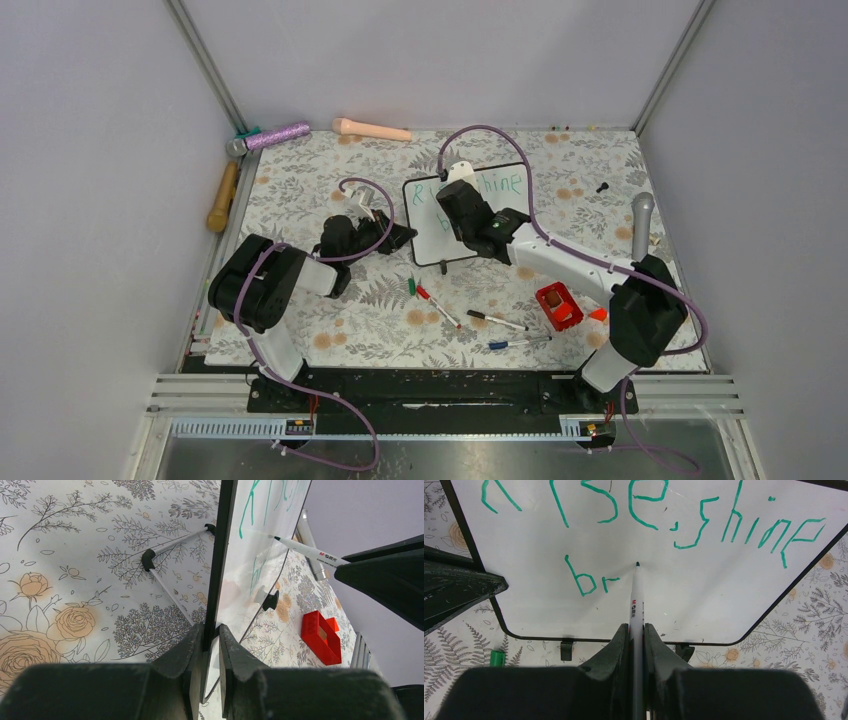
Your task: Write a sentence on the whiteboard
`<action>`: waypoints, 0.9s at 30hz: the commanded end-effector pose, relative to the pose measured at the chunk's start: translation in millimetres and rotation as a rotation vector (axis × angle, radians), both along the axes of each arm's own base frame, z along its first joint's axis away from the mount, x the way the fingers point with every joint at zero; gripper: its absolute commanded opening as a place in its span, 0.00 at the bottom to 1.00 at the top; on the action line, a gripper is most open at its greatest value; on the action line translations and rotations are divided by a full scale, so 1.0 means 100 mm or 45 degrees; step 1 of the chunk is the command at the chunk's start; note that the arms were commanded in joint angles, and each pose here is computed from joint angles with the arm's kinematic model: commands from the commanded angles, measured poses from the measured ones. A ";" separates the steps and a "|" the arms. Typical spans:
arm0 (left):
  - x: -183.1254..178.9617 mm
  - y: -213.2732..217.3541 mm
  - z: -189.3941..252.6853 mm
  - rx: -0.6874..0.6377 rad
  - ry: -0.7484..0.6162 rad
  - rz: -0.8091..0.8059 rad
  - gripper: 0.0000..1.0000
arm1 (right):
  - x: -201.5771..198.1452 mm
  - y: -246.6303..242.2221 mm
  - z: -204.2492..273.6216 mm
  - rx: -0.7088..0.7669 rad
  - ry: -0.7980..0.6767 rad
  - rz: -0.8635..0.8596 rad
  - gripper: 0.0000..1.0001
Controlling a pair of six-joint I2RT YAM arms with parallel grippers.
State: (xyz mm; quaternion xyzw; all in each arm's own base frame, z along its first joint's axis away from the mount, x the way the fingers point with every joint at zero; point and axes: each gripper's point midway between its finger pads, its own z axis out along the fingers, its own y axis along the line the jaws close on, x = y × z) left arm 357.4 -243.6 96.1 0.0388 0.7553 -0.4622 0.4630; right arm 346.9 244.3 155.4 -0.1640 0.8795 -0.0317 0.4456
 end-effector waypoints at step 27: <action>0.10 0.02 0.15 -0.012 -0.076 0.032 0.00 | 0.07 -0.04 0.12 0.047 -0.022 -0.011 0.00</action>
